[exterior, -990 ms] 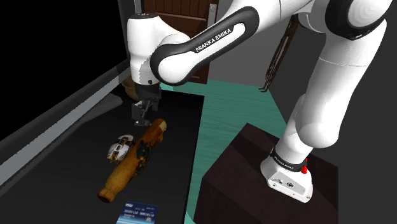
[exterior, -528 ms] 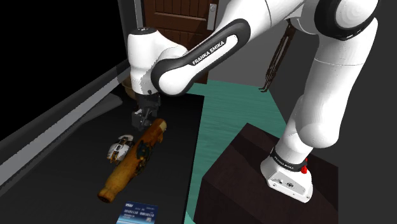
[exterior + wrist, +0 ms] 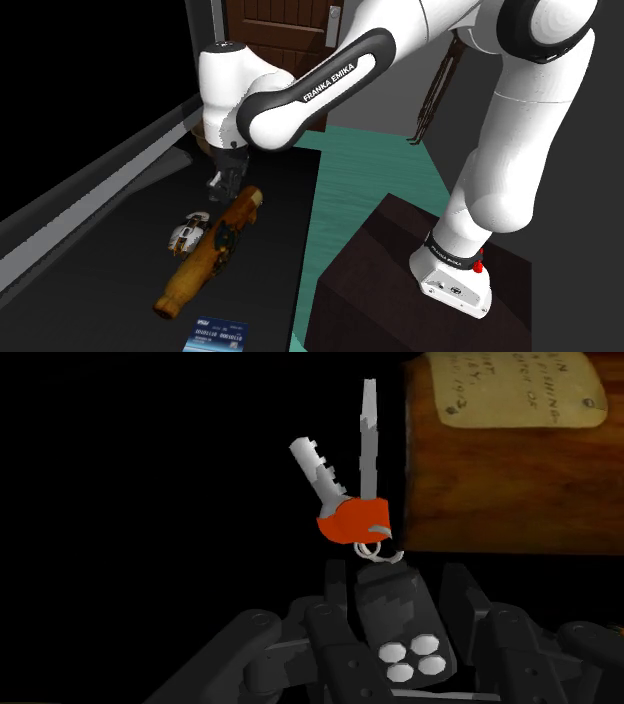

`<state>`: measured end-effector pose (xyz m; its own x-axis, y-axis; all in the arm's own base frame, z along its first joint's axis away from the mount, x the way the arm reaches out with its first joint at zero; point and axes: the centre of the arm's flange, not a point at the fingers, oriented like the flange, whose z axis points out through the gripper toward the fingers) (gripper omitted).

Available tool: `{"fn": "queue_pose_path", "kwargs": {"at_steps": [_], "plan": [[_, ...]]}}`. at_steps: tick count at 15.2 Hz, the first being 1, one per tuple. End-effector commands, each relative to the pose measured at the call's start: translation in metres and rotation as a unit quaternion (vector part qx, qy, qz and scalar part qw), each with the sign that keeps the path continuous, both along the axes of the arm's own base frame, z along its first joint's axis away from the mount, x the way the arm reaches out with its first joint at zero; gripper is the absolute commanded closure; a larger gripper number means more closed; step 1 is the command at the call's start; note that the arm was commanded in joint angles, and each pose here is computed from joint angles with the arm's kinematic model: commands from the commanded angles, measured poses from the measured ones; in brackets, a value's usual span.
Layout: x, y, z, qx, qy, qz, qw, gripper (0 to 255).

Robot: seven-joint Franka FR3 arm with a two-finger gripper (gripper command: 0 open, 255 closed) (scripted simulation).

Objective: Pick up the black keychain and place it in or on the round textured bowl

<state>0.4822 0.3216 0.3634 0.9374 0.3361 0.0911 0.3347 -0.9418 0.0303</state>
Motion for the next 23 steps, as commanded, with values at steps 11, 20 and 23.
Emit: {"fn": "queue_pose_path", "kwargs": {"at_steps": [11,20,23], "plan": [[0.003,-0.006,0.011,-0.005,0.004,-0.004,1.0000,255],[0.003,-0.006,0.058,-0.005,0.004,-0.004,1.0000,255],[0.003,-0.006,0.074,-0.005,0.004,-0.004,1.0000,255]]}}
